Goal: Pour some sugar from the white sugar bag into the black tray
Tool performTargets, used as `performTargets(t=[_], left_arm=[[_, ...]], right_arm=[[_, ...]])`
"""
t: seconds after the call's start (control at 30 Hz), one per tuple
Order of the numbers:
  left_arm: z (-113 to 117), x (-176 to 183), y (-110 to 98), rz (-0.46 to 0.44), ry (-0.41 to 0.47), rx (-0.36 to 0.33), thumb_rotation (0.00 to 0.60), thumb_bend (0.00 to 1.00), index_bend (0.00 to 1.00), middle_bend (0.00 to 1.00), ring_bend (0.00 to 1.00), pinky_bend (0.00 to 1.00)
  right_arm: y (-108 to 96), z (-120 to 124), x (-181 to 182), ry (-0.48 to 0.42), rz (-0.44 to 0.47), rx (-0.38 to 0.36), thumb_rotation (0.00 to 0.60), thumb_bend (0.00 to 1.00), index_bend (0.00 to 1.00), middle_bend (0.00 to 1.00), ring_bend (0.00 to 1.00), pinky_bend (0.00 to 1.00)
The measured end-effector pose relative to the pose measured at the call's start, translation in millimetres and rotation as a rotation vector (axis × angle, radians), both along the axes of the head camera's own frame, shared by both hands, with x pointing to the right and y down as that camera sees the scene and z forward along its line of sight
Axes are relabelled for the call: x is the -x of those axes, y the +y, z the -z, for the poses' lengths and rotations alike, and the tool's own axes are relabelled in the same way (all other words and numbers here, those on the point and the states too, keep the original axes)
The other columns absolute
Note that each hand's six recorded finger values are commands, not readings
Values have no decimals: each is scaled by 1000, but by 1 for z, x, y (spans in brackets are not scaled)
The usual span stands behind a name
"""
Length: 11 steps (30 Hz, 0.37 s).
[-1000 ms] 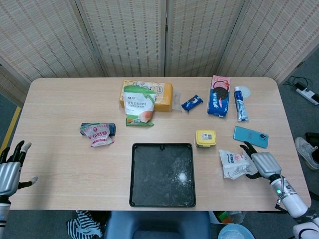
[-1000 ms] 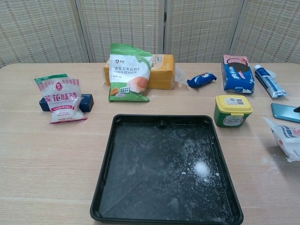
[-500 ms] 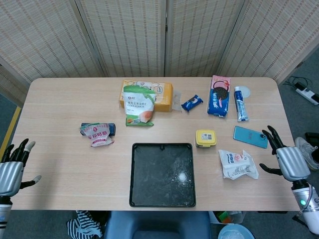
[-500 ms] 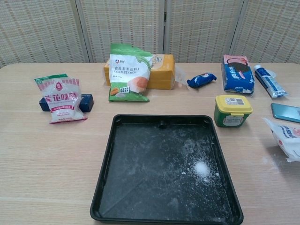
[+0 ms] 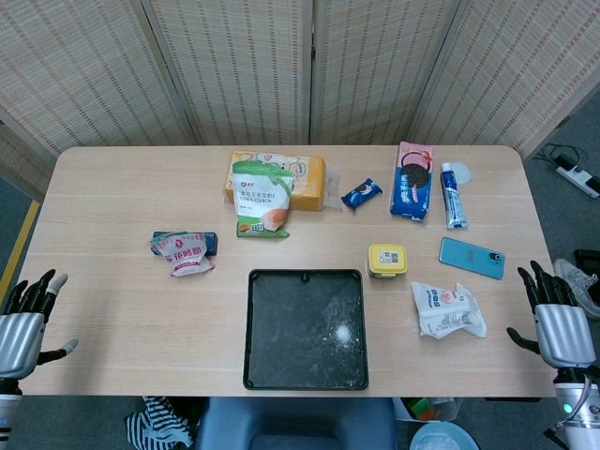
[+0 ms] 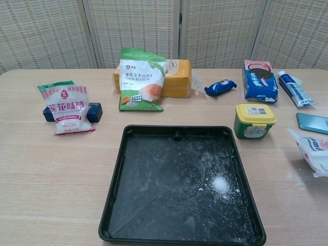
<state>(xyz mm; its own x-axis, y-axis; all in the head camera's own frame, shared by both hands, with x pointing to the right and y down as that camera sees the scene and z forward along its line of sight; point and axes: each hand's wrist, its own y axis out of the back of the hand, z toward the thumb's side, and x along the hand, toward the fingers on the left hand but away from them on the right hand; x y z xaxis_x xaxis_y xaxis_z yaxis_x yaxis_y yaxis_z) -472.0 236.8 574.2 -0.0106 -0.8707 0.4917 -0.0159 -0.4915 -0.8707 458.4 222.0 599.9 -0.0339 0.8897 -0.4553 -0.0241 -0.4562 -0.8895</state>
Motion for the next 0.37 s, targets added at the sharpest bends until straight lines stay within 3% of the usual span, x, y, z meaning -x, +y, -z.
performTargets(t=[0.37], left_arm=[[1,4,1,13,-15,-5,600,172,0,0,62,0]], right_arm=[[-2,-1,9,-34,27,12,600,202,0,0,0,0]])
